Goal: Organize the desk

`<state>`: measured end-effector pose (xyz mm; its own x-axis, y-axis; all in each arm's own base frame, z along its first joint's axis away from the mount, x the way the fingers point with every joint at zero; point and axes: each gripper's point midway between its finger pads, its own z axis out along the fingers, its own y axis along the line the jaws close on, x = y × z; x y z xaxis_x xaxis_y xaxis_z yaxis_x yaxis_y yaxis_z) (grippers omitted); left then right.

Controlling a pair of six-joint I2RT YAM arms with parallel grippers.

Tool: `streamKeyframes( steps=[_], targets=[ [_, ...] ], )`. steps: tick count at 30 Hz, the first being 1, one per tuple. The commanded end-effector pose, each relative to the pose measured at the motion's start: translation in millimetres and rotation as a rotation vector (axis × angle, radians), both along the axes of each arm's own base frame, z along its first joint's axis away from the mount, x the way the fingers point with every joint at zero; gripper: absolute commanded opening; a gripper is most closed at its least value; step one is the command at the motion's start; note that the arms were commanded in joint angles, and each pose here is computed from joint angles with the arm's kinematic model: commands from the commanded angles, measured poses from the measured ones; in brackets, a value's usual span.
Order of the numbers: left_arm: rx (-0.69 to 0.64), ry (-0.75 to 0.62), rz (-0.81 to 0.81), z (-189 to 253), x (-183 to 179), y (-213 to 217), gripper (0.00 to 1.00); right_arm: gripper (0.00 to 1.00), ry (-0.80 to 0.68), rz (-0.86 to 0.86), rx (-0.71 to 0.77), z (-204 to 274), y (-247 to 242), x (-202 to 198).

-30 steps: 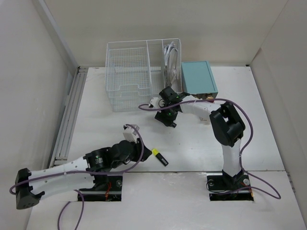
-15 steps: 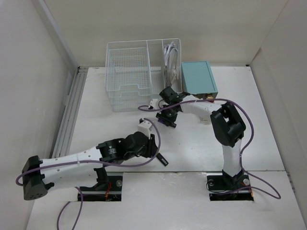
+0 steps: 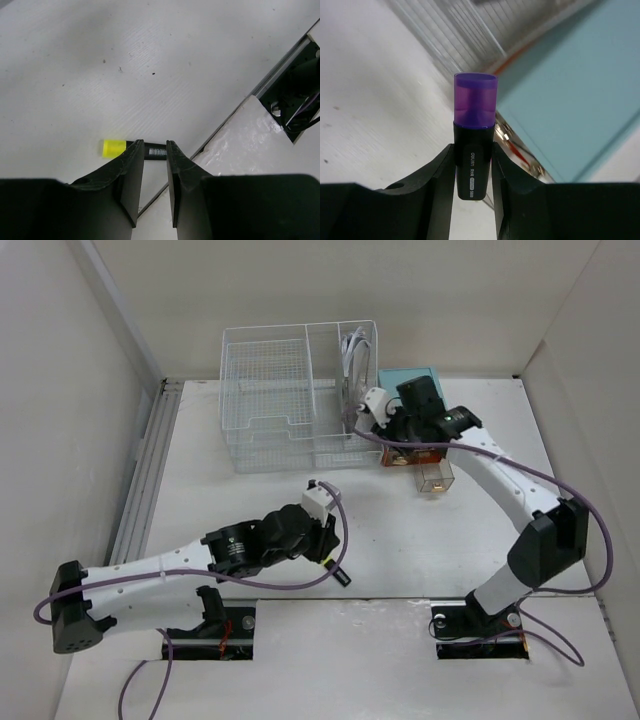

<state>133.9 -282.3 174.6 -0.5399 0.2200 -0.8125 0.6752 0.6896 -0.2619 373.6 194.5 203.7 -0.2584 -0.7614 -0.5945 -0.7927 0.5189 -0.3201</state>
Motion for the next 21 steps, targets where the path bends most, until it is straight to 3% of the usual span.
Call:
streamKeyframes(
  steps=[1, 5, 12, 21],
  targets=[
    [-0.067, -0.049, 0.004, 14, 2, 0, 0.22, 0.03, -0.019, -0.186, -0.099, 3, -60, -2],
    [-0.084, -0.047, 0.009, 11, -1, 6, 0.23, 0.03, -0.009, -0.265, -0.114, 3, -98, -15],
    [-0.115, -0.054, 0.001, 19, -2, 6, 0.23, 0.03, 0.088, -0.257, -0.147, -21, -123, -36],
    [-0.125, -0.053, -0.007, 17, -4, 7, 0.24, 0.02, 0.182, -0.291, -0.207, -62, -147, -19]
  ],
)
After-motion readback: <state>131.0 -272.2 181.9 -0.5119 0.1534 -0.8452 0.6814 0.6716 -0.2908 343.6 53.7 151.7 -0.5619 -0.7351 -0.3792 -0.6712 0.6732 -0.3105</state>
